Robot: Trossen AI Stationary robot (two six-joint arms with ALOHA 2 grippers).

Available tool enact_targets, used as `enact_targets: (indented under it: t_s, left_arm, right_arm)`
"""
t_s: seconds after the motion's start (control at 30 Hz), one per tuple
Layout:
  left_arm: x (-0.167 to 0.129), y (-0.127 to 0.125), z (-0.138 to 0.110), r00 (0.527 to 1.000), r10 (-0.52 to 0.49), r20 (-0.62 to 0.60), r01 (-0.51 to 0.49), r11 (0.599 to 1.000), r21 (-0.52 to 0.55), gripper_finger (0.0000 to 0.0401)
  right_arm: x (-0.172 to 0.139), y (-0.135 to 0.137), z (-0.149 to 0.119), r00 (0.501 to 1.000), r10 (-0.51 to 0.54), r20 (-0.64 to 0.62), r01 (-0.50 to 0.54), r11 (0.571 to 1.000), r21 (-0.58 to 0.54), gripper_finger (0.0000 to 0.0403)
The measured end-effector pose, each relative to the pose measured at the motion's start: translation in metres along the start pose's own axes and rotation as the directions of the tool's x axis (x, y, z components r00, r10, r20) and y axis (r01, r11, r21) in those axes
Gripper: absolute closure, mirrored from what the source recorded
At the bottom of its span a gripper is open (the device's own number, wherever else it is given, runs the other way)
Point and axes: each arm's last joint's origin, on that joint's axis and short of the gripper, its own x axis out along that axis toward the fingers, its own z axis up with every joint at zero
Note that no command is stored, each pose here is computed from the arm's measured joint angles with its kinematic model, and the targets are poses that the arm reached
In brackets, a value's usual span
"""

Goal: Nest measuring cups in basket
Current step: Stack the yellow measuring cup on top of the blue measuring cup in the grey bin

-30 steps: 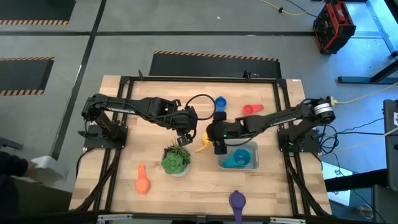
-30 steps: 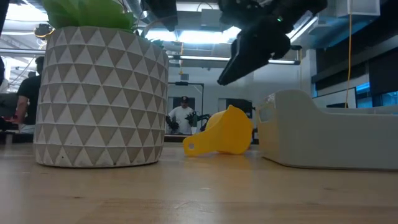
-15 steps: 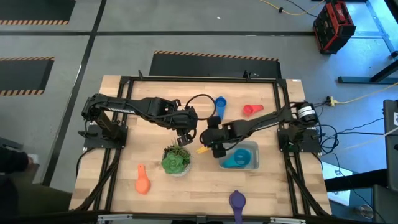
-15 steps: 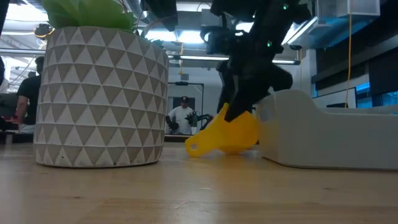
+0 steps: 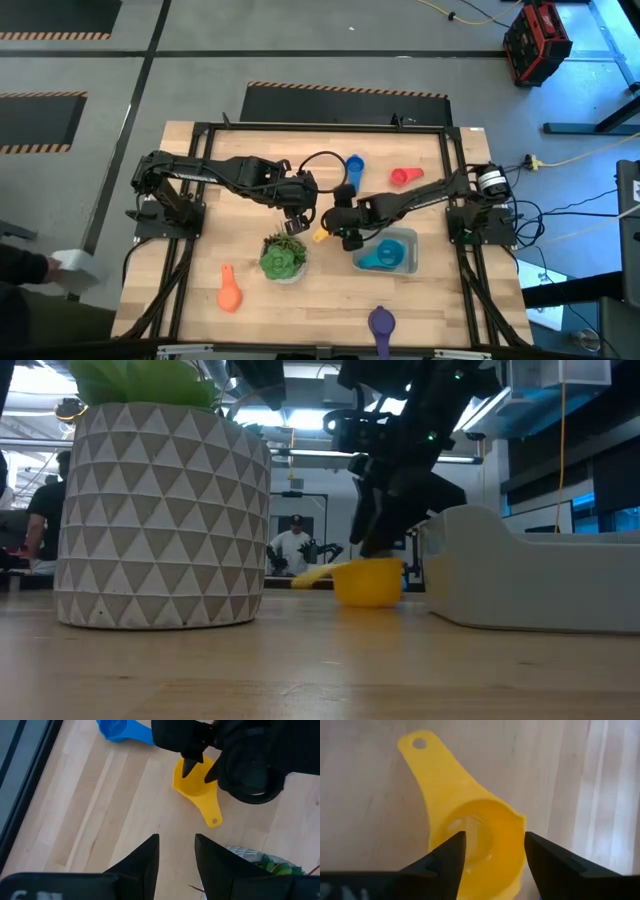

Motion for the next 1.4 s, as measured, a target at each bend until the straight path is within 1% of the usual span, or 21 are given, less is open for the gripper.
enact_targets:
  t_s: [0.23,0.27,0.33,0.47,0.6,0.67,0.87,1.03,1.13,1.2,1.27,1.4]
  left_arm:
    - [0.000,0.000,0.000,1.000,0.000,0.000,0.000,1.000,0.000,0.0283]
    - [0.000,0.000,0.000,1.000,0.000,0.000,0.000,1.000,0.000,0.0283]
    - [0.000,0.000,0.000,1.000,0.000,0.000,0.000,1.000,0.000,0.0283]
    - [0.000,0.000,0.000,1.000,0.000,0.000,0.000,1.000,0.000,0.0283]
    - [0.000,0.000,0.000,1.000,0.000,0.000,0.000,1.000,0.000,0.0283]
    - [0.000,0.000,0.000,1.000,0.000,0.000,0.000,1.000,0.000,0.0283]
    - [0.000,0.000,0.000,1.000,0.000,0.001,0.000,1.000,0.000,0.0283]
    - [0.000,0.000,0.000,1.000,-0.001,0.001,0.001,1.000,0.000,0.0283]
    - [0.000,0.000,0.000,1.000,-0.001,0.002,0.001,1.000,0.000,0.0283]
    - [0.000,0.000,0.000,1.000,-0.001,0.001,0.001,1.000,0.000,0.0283]
    - [0.000,0.000,0.000,1.000,-0.001,0.003,0.001,1.000,-0.001,0.0283]
    - [0.000,0.000,0.000,1.000,-0.002,0.003,0.002,1.000,-0.001,0.0283]
  right_arm:
    - [0.005,-0.014,-0.004,1.000,-0.013,-0.021,0.014,0.999,0.039,0.0206]
    - [0.005,-0.017,-0.004,1.000,-0.012,-0.027,0.014,0.999,0.050,0.0206]
    - [0.005,-0.025,-0.002,1.000,0.001,-0.016,0.001,0.994,0.110,0.0206]
    - [0.007,-0.040,-0.003,0.996,0.094,0.013,-0.094,0.965,0.243,0.0206]
    - [0.012,-0.051,-0.010,0.977,0.212,0.028,-0.210,0.924,0.321,0.0206]
    - [0.014,-0.054,-0.015,0.971,0.238,0.008,-0.226,0.914,0.338,0.0206]
    - [0.022,-0.060,-0.027,0.972,0.235,-0.021,-0.211,0.907,0.364,0.0206]
    - [0.030,-0.064,-0.030,0.972,0.233,-0.034,-0.202,0.902,0.381,0.0206]
    - [0.037,-0.063,-0.033,0.964,0.263,-0.040,-0.228,0.893,0.388,0.0208]
    - [0.041,-0.062,-0.034,0.956,0.289,-0.045,-0.249,0.886,0.391,0.0217]
    - [0.042,-0.062,-0.034,0.955,0.293,-0.046,-0.253,0.885,0.391,0.0235]
    - [0.042,-0.062,-0.033,0.957,0.289,-0.035,-0.254,0.885,0.391,0.0290]
